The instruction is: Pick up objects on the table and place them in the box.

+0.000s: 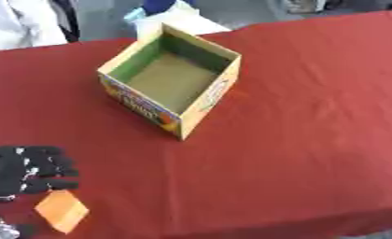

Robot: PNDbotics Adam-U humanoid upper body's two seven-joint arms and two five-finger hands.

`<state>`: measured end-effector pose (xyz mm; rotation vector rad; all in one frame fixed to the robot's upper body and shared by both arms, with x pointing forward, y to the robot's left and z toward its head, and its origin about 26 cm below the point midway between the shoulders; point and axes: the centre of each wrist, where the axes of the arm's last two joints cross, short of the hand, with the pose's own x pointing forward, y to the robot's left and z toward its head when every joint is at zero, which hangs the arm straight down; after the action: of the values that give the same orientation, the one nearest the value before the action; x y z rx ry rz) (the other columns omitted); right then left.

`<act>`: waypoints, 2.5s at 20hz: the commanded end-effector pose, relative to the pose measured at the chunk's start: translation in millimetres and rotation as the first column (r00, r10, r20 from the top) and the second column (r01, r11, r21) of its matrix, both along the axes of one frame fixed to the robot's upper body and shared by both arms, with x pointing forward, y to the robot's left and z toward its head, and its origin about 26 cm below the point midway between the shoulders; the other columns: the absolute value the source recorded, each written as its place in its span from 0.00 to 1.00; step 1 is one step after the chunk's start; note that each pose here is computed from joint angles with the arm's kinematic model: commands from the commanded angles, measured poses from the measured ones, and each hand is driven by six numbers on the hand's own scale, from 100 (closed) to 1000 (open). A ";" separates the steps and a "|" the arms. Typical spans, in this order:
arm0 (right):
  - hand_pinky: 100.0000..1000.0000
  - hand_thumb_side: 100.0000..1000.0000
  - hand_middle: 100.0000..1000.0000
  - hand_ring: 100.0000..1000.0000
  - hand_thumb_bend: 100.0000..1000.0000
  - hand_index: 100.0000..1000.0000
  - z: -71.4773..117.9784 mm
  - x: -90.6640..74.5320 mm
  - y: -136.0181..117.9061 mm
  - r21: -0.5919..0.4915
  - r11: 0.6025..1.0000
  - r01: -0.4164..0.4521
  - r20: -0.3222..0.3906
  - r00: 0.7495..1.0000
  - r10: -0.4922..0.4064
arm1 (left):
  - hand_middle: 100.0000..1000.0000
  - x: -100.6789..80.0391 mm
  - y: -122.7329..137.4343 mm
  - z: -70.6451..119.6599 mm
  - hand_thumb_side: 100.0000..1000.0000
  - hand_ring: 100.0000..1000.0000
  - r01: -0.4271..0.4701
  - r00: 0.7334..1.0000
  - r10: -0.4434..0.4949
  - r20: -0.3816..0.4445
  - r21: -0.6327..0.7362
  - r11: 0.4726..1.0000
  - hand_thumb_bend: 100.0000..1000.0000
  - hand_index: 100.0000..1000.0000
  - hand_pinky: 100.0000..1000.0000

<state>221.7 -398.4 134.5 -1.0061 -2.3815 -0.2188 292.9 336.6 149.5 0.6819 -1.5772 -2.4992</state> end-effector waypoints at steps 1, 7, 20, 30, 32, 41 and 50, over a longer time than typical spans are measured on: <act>0.60 0.70 0.44 0.72 0.00 0.65 7.0 0.5 1.0 -0.012 1.000 -0.014 0.018 1.000 0.014 | 0.85 3.7 2.6 6.4 0.34 0.91 -0.003 1.000 0.003 0.026 0.001 1.000 0.27 0.95 0.88; 0.60 0.70 0.44 0.72 0.00 0.65 6.2 0.6 1.6 -0.006 1.000 -0.014 0.016 1.000 0.014 | 0.80 5.2 0.3 3.4 0.31 0.89 0.002 1.000 -0.002 0.018 -0.006 1.000 0.21 0.91 0.85; 0.60 0.70 0.44 0.72 0.00 0.65 6.4 0.9 1.8 0.000 1.000 -0.011 0.021 1.000 0.011 | 0.54 8.5 -4.7 -4.5 0.32 0.72 0.034 0.999 -0.034 -0.007 0.045 0.998 0.22 0.67 0.72; 0.60 0.70 0.44 0.72 0.00 0.65 6.4 1.2 2.2 0.002 1.000 -0.013 0.022 1.000 0.013 | 0.30 14.1 -4.5 -10.1 0.23 0.48 0.006 1.000 -0.006 -0.014 -0.040 0.999 0.08 0.46 0.49; 0.60 0.70 0.44 0.72 0.00 0.65 6.4 1.1 2.0 0.002 1.000 -0.012 0.021 1.000 0.012 | 0.28 13.9 -4.5 -10.2 0.20 0.45 0.002 1.000 -0.004 -0.020 -0.070 0.998 0.03 0.45 0.45; 0.60 0.70 0.44 0.72 0.00 0.65 6.7 0.3 0.8 -0.004 1.000 -0.005 0.022 1.000 0.005 | 0.28 5.0 -7.9 22.8 0.16 0.43 0.019 0.999 -0.024 -0.029 -0.168 0.986 0.00 0.45 0.42; 0.60 0.70 0.44 0.72 0.00 0.65 7.0 0.0 0.3 -0.006 1.000 -0.002 0.022 1.000 0.002 | 0.25 1.6 -16.8 61.3 0.16 0.30 0.047 0.997 -0.060 -0.041 -0.273 0.961 0.00 0.41 0.27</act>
<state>223.2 -395.2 132.6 -0.9914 -2.3795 -0.2438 295.9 316.7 193.8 0.5121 -1.8967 -2.2287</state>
